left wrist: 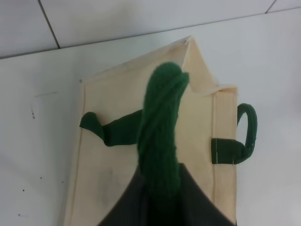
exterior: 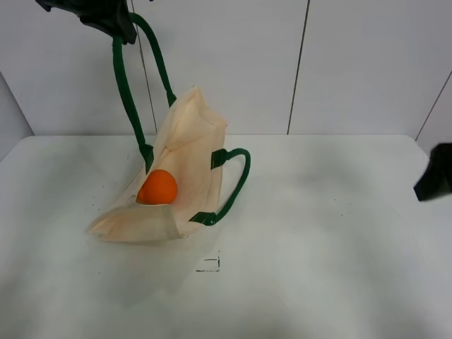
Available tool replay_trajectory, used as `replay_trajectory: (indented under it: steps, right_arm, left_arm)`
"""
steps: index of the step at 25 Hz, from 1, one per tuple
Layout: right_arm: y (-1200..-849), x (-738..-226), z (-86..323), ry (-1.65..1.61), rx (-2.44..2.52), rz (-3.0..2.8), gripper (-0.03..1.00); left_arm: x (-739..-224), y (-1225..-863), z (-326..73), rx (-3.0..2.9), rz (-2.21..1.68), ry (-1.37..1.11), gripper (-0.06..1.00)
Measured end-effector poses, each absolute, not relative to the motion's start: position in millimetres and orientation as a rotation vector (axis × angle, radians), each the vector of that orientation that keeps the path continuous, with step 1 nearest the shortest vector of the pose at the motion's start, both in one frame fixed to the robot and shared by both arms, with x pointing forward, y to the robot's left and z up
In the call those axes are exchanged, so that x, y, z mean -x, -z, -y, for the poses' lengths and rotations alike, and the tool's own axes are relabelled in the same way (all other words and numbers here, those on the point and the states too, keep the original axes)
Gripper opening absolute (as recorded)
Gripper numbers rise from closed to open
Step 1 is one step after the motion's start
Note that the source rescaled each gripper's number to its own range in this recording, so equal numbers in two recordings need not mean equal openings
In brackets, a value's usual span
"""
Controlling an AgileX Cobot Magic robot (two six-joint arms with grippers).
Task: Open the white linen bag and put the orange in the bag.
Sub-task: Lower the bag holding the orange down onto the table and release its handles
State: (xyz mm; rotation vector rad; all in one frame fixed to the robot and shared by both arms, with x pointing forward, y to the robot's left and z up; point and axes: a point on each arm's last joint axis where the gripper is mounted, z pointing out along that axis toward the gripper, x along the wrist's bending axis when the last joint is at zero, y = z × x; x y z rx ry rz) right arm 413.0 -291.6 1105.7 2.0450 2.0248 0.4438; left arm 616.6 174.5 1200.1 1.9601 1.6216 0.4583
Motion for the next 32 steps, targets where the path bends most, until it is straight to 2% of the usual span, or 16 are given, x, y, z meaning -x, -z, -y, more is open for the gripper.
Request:
replay_trajectory:
  steps: [6,11,22,27,32]
  right_arm:
    - [-1075.8,-327.1,297.0,-0.615,-1.869,-1.865,1.00]
    - [-1048.0,-282.8,298.3,-0.752,-1.751,-1.749,1.00]
    - [-1052.8,-235.5,299.7,-0.970,-1.534,-1.530,1.00]
    - [-1051.8,-235.8,300.0,-0.963,-1.535,-1.531,1.00]
    - [-1051.8,-235.8,300.0,-0.963,-1.535,-1.531,1.00]
  left_arm:
    - [-616.6,-1200.1,-174.5,-1.960,-1.622,-0.458,0.00]
    - [-616.6,-1200.1,-174.5,-1.960,-1.622,-0.458,0.00]
    - [-617.1,-1196.4,-174.3,-1.970,-1.630,-0.451,0.00]
    - [-623.4,-1161.9,-168.8,-2.037,-1.686,-0.341,0.00]
    - [-648.6,-1094.9,-154.5,-2.074,-1.747,-0.195,0.00]
